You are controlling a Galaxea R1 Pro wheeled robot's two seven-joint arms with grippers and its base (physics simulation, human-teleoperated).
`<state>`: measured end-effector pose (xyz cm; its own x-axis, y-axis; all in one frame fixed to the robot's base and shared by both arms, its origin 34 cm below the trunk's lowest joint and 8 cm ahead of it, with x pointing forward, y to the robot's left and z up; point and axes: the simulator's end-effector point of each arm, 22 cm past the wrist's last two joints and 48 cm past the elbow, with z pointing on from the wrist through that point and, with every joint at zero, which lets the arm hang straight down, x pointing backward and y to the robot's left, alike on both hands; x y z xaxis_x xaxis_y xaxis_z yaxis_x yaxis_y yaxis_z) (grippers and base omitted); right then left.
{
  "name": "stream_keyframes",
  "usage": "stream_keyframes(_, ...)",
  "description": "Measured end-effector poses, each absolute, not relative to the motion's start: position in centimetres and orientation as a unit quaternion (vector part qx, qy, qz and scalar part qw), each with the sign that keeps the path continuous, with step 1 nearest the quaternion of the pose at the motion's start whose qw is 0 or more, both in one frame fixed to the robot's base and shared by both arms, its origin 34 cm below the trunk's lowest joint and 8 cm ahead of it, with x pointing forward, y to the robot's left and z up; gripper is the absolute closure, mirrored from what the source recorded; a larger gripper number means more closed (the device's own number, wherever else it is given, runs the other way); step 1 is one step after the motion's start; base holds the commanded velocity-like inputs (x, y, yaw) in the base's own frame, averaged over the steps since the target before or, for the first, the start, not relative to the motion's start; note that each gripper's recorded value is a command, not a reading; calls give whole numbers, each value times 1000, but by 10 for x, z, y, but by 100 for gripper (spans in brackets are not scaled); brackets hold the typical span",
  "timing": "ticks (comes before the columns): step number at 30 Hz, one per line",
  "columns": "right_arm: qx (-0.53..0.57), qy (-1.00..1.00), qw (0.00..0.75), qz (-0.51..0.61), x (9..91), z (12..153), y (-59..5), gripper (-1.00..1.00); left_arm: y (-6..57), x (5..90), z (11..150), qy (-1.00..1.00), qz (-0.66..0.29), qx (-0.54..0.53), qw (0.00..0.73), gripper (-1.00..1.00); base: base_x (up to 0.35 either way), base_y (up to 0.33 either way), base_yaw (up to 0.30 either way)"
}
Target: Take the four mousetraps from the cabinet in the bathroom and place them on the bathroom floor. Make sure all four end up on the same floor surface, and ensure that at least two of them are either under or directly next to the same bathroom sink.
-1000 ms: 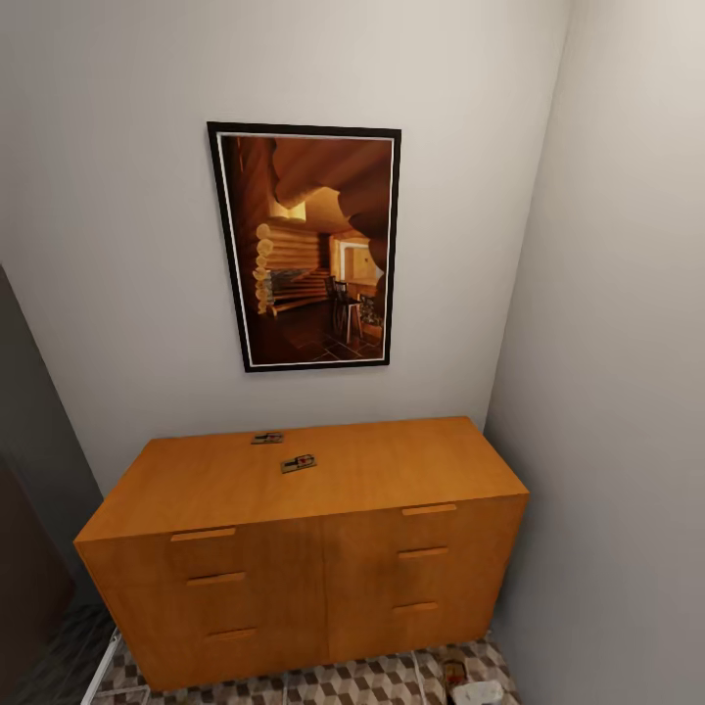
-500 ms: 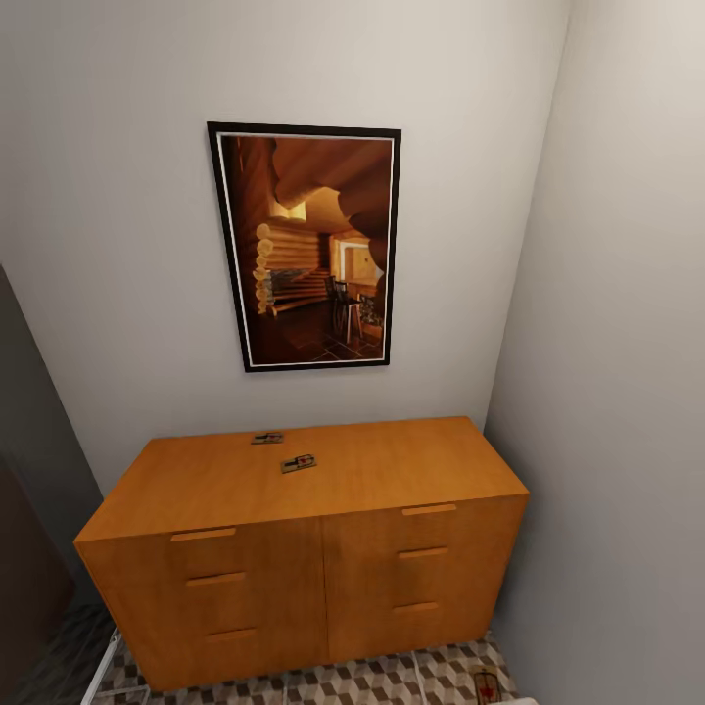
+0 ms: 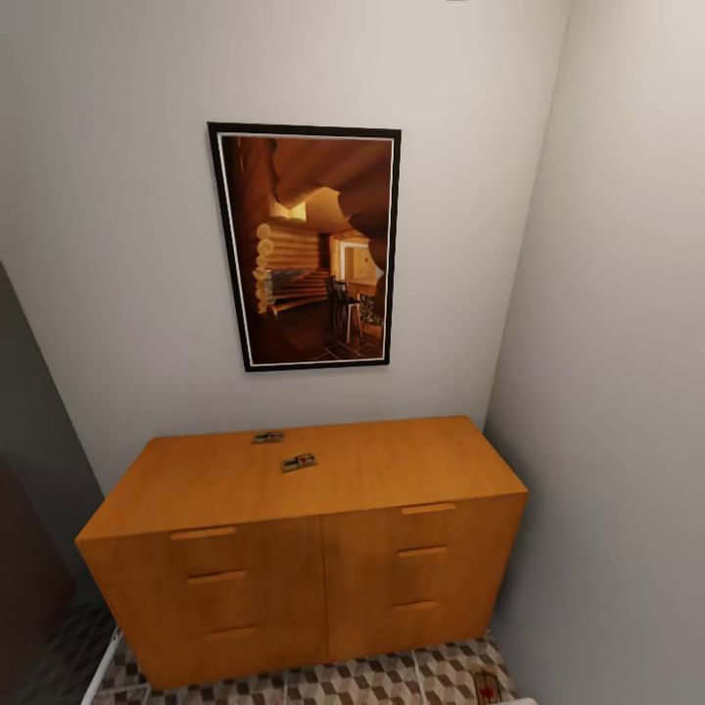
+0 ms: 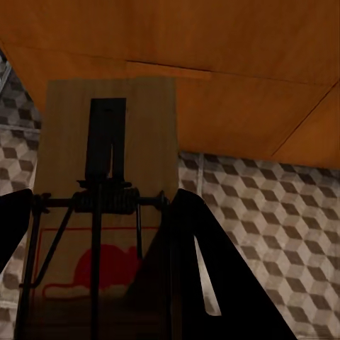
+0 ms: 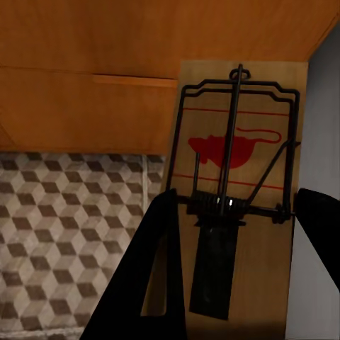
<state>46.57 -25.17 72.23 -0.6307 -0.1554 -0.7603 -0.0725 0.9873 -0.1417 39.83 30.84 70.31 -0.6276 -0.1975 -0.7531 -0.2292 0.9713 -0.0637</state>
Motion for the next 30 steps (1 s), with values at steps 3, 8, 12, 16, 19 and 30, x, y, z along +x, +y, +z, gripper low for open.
stream_keyframes(3, -63, 902, 425, -48, 466, 722, -251, 100, 307, 398, 703, 902, 18, -118, 415, 100, -258, 0, 0)
stream_keyframes(8, -62, 902, 425, -49, 466, 722, -251, 100, 307, 398, 703, 902, 18, -118, 415, 100, -317, 0, 0)
stream_keyframes(12, -62, 902, 425, -50, 466, 722, -251, 100, 307, 398, 703, 902, 18, -119, 415, 100, -333, 0, 0)
stream_keyframes(16, -62, 902, 425, -49, 466, 722, -251, 100, 307, 398, 703, 902, 18, -119, 415, 100, -335, 3, 0)
stream_keyframes(19, -62, 902, 425, -50, 466, 722, -251, 100, 307, 398, 703, 902, 18, -119, 415, 100, -336, 52, 0)
stream_keyframes(30, -62, 902, 425, -50, 466, 722, -251, 100, 307, 398, 703, 902, 18, -119, 415, 100, -336, 93, 198)
